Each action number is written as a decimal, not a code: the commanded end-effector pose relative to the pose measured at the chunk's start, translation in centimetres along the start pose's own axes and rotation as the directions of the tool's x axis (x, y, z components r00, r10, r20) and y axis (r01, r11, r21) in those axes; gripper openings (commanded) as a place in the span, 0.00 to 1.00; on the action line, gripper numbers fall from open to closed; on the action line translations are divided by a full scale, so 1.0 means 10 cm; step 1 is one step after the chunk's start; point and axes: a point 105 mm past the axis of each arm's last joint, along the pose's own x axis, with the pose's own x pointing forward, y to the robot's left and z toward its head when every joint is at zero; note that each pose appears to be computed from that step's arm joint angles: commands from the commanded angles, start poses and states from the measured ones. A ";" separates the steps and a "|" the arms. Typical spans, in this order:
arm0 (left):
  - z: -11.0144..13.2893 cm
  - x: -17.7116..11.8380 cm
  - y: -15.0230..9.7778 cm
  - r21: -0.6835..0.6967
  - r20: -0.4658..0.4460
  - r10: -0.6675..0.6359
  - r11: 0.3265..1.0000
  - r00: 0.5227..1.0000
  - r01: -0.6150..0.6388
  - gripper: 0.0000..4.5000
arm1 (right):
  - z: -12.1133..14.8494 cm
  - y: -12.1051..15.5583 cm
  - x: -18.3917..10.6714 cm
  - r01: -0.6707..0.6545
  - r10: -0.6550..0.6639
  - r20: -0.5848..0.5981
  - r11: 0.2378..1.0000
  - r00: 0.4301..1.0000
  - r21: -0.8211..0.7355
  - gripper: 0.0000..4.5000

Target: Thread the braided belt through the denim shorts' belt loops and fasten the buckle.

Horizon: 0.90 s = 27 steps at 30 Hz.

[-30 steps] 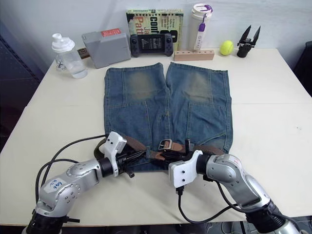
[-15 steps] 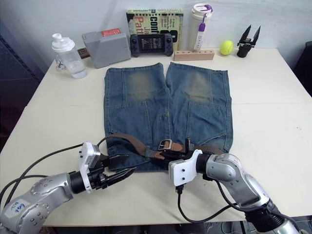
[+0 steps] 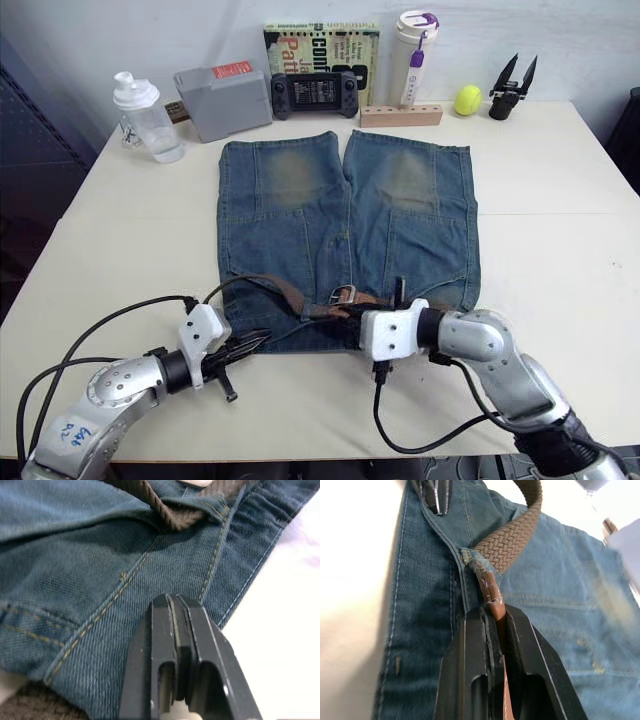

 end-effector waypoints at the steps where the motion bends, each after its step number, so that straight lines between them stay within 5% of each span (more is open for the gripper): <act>1: -0.41 0.02 -0.11 -0.035 -0.154 -0.036 0.999 0.987 0.031 0.01 | 0.03 -0.32 -0.30 0.078 -0.077 -0.011 0.994 0.997 0.083 0.00; 11: -0.42 0.01 -0.13 0.023 -0.159 -0.044 0.999 0.986 0.048 0.01 | -0.04 -0.91 -0.99 0.198 -0.191 -0.053 0.946 0.980 0.257 0.00; 16: -0.24 -0.03 -0.10 0.073 -0.084 -0.041 0.996 0.996 0.047 0.01 | 0.02 -0.85 -0.86 0.151 -0.152 -0.017 0.950 0.988 0.275 0.00; 22: 0.45 -0.36 -0.26 -0.064 0.199 -0.227 0.968 0.953 0.244 0.39 | 0.22 -0.79 -0.57 0.075 -0.098 0.078 0.965 0.992 0.251 0.00; 27: 0.74 -0.61 -0.17 -0.138 0.322 -0.282 0.931 0.904 0.339 0.39 | 0.29 -0.76 -0.39 0.033 -0.055 0.102 0.978 0.993 0.206 0.00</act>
